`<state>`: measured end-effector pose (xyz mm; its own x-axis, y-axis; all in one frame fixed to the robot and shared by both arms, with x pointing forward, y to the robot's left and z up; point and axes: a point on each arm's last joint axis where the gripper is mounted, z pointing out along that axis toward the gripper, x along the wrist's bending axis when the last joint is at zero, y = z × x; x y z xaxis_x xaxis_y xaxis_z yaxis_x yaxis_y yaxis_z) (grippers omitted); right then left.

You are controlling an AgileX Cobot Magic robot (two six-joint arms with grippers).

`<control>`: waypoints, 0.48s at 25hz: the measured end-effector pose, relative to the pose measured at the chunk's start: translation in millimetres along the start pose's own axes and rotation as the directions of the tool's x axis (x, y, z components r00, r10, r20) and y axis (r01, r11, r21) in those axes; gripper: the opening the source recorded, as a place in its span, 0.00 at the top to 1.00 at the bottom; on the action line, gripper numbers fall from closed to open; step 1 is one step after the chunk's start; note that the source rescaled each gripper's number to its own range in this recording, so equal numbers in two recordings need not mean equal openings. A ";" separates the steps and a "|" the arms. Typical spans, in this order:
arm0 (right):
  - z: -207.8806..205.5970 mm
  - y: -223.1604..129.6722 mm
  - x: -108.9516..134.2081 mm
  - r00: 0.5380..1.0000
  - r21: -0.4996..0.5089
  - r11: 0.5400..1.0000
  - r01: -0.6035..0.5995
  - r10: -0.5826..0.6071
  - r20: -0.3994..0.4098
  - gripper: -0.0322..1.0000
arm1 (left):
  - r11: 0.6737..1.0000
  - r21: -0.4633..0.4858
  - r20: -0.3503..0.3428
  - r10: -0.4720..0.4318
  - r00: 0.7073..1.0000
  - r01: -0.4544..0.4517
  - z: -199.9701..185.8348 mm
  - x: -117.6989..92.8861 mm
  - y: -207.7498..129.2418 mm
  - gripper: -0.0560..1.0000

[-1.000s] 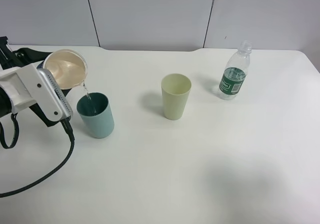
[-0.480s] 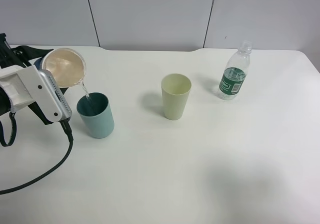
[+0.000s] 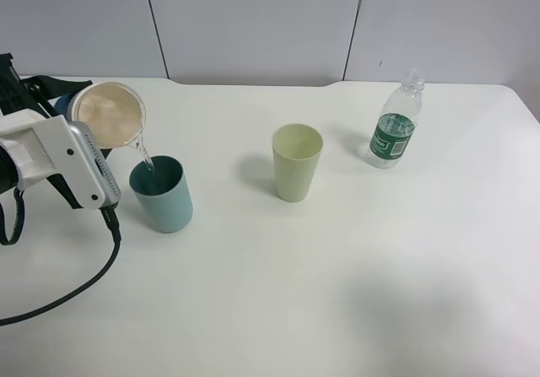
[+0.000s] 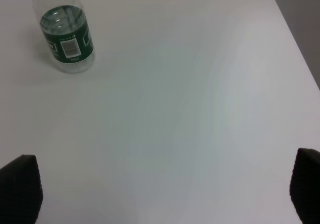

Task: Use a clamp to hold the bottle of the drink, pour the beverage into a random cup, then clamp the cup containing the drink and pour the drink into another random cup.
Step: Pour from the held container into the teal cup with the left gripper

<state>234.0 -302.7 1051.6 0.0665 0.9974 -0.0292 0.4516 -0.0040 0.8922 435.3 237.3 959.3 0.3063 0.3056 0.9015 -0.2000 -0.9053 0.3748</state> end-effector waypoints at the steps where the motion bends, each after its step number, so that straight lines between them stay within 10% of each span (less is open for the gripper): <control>1: 0.0 0.0 0.0 1.000 0.000 1.000 0.000 0.000 0.000 0.00 | 1.000 0.000 0.000 0.002 1.000 -0.002 0.0 0.0 0.0 0.94; 12: 0.0 0.0 0.0 1.000 0.000 1.000 0.000 0.000 0.000 0.00 | 1.000 0.000 -0.010 0.002 1.000 -0.002 0.0 0.9 0.0 0.94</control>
<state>234.0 -302.7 1051.6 0.0665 0.9974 -0.0292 0.4516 -0.0040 0.8922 435.6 237.6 960.2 0.2966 0.3070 0.9043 -0.2007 -0.9058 0.3733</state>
